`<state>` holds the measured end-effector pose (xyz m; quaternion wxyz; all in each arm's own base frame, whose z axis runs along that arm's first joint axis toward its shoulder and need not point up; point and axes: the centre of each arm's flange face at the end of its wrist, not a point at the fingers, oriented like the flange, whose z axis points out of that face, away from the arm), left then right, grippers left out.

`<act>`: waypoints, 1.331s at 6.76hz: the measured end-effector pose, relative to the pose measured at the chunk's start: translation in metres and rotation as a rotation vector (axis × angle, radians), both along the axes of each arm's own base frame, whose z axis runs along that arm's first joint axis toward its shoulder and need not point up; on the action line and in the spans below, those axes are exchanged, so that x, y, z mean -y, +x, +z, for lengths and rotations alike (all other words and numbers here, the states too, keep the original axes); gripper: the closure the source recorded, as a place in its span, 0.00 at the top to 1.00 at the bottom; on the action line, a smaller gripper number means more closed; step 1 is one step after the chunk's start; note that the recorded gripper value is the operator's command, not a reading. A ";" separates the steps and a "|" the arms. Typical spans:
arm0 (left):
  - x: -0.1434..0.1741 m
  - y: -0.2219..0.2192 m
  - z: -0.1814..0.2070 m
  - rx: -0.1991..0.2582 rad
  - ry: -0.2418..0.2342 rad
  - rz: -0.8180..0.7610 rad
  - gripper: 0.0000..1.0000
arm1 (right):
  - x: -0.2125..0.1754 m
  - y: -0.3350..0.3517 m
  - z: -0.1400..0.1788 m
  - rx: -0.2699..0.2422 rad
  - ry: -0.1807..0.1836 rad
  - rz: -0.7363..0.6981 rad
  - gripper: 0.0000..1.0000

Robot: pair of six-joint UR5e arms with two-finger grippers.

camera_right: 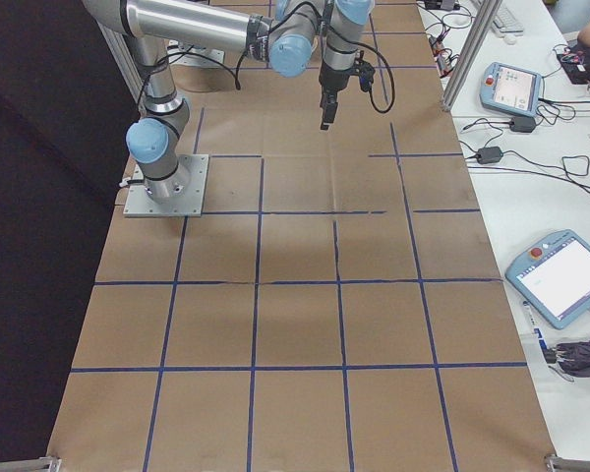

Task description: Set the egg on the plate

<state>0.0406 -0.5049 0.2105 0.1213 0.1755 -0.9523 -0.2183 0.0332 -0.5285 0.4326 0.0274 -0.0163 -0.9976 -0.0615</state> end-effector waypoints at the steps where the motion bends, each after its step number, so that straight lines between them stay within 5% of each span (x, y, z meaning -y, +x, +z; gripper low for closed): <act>1: 0.000 0.000 0.000 0.005 -0.002 0.001 0.93 | 0.000 0.000 0.000 0.000 0.000 0.000 1.00; 3: 0.001 0.001 0.003 0.009 -0.009 0.000 0.99 | 0.000 0.000 0.000 0.000 0.000 0.000 1.00; 5: 0.008 0.002 0.028 0.029 -0.066 -0.009 0.99 | 0.000 0.000 0.000 0.000 0.000 0.000 1.00; 9: 0.058 -0.075 0.173 0.119 -0.377 -0.183 1.00 | 0.000 0.000 0.000 0.000 0.000 0.000 1.00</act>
